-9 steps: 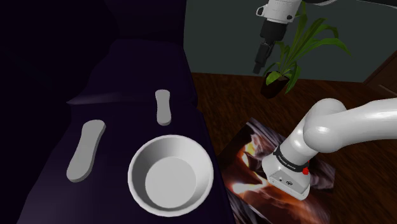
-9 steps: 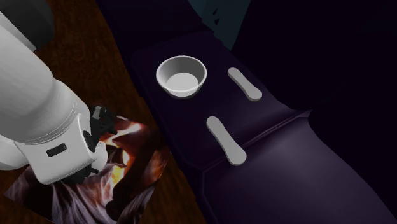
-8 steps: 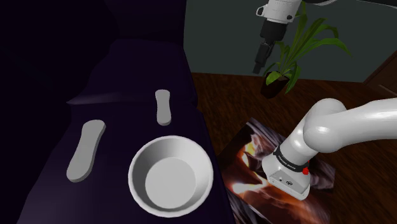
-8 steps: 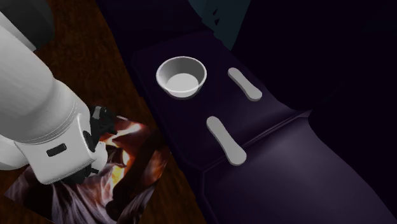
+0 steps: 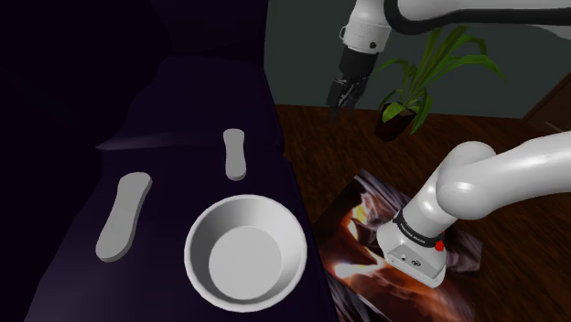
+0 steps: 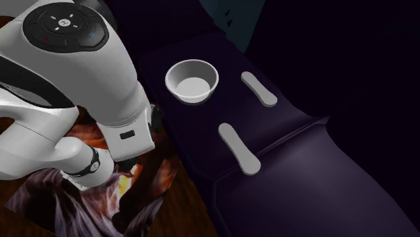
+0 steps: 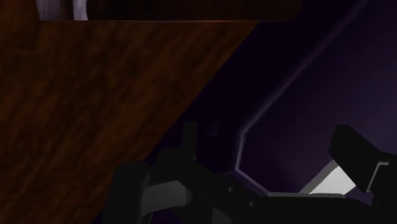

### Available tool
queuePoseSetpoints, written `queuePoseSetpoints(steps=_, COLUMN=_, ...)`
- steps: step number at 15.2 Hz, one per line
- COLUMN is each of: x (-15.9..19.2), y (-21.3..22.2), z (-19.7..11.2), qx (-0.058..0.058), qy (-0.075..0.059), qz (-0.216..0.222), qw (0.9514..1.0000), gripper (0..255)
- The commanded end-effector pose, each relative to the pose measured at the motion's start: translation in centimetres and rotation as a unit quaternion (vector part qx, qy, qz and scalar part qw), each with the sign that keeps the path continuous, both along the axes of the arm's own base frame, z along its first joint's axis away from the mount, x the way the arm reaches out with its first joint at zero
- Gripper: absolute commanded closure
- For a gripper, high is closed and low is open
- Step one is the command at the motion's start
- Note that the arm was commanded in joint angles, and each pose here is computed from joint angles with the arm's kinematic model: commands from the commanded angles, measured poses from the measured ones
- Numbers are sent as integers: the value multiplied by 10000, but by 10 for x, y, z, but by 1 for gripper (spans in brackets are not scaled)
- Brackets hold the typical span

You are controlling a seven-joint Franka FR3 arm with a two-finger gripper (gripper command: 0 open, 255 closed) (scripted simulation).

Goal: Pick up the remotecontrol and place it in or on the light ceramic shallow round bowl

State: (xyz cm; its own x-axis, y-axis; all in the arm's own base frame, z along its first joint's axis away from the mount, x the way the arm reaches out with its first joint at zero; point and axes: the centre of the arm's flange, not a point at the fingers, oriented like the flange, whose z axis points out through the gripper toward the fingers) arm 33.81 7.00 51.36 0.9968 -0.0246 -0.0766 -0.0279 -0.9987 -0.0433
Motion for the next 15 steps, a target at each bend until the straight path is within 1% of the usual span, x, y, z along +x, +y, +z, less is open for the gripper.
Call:
queuePoseSetpoints(steps=1, x=11, y=19, z=-10, qx=-33, qy=-36, qz=-260, qw=9996, gripper=0)
queuePoseSetpoints(steps=4, x=32, y=47, z=-28, qx=-89, qy=-76, qz=-618, qw=9980, gripper=0)
queuePoseSetpoints(steps=8, x=63, y=82, z=-52, qx=-163, qy=-129, qz=-1094, qw=9938, gripper=0)
queuePoseSetpoints(steps=11, x=88, y=106, z=-70, qx=-219, qy=-169, qz=-1449, qw=9891, gripper=0)
queuePoseSetpoints(steps=15, x=125, y=134, z=-94, qx=-293, qy=-222, qz=-1920, qw=9807, gripper=0)
